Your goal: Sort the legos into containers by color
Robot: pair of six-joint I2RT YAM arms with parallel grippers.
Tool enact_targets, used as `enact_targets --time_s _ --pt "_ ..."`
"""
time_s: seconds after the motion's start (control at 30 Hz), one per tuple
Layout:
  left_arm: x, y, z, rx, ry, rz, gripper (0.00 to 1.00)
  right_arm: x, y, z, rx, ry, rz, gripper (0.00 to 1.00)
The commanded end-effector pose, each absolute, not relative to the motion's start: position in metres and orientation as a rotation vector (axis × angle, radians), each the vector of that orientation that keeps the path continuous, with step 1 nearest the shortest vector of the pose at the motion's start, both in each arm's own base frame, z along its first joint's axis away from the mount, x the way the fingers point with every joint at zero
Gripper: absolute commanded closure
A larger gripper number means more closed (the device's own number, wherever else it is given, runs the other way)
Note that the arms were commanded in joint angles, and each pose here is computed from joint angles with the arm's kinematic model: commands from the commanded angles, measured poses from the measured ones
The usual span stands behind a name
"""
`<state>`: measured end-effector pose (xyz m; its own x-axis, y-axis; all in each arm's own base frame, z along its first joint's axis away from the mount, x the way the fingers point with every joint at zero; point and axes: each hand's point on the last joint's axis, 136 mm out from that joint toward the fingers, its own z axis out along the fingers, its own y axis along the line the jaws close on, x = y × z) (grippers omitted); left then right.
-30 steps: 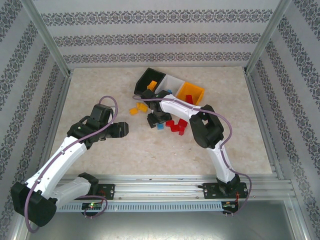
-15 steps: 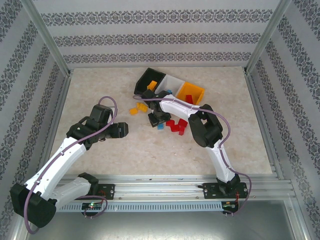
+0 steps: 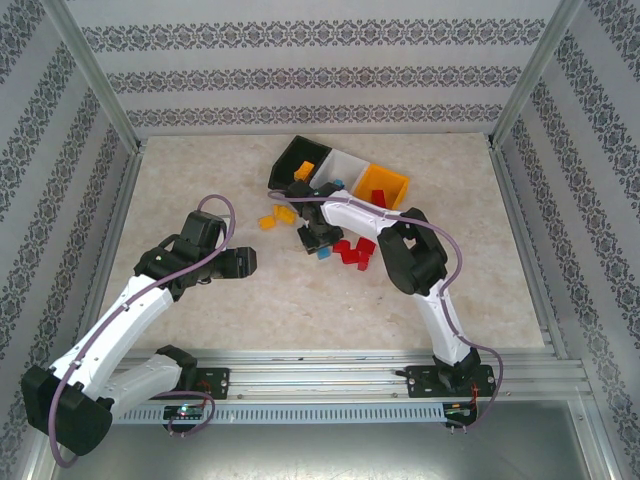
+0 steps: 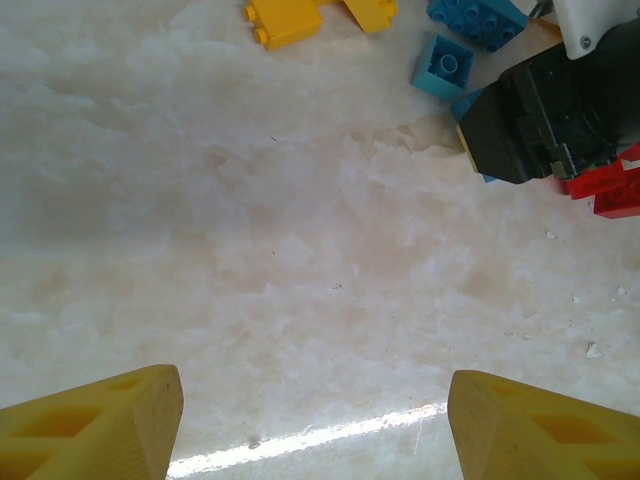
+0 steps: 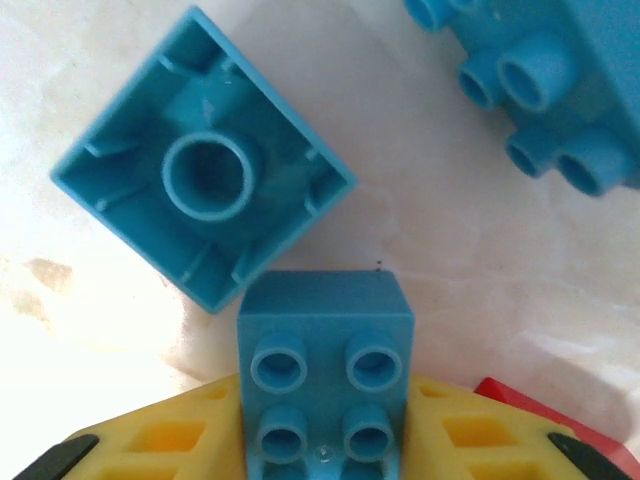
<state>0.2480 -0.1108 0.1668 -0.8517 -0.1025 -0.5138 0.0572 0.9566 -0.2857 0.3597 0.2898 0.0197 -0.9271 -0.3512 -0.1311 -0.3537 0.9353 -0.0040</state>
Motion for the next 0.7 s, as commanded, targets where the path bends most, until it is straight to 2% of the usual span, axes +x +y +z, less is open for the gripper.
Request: enact_targets --time_s 0.0,0.17,0.3,0.47,0.67 --pt "0.247 -0.107 0.17 -0.048 2.542 -0.404 0.29 0.349 0.285 0.045 -0.489 2.961 0.091 0.63" --pt "0.243 -0.108 0.171 -0.04 2.533 -0.422 0.29 0.351 0.284 0.089 -0.432 2.891 0.228 0.64" --pt "0.241 -0.109 0.17 -0.036 2.531 -0.439 0.29 0.37 0.282 0.128 -0.357 2.809 0.344 0.63" --pt "0.24 -0.112 0.167 -0.038 2.536 -0.465 0.28 0.414 0.266 0.162 -0.267 2.717 0.362 0.63" --pt "0.239 -0.117 0.158 -0.037 2.56 -0.496 0.28 0.48 0.247 0.168 -0.139 2.645 0.346 0.63"
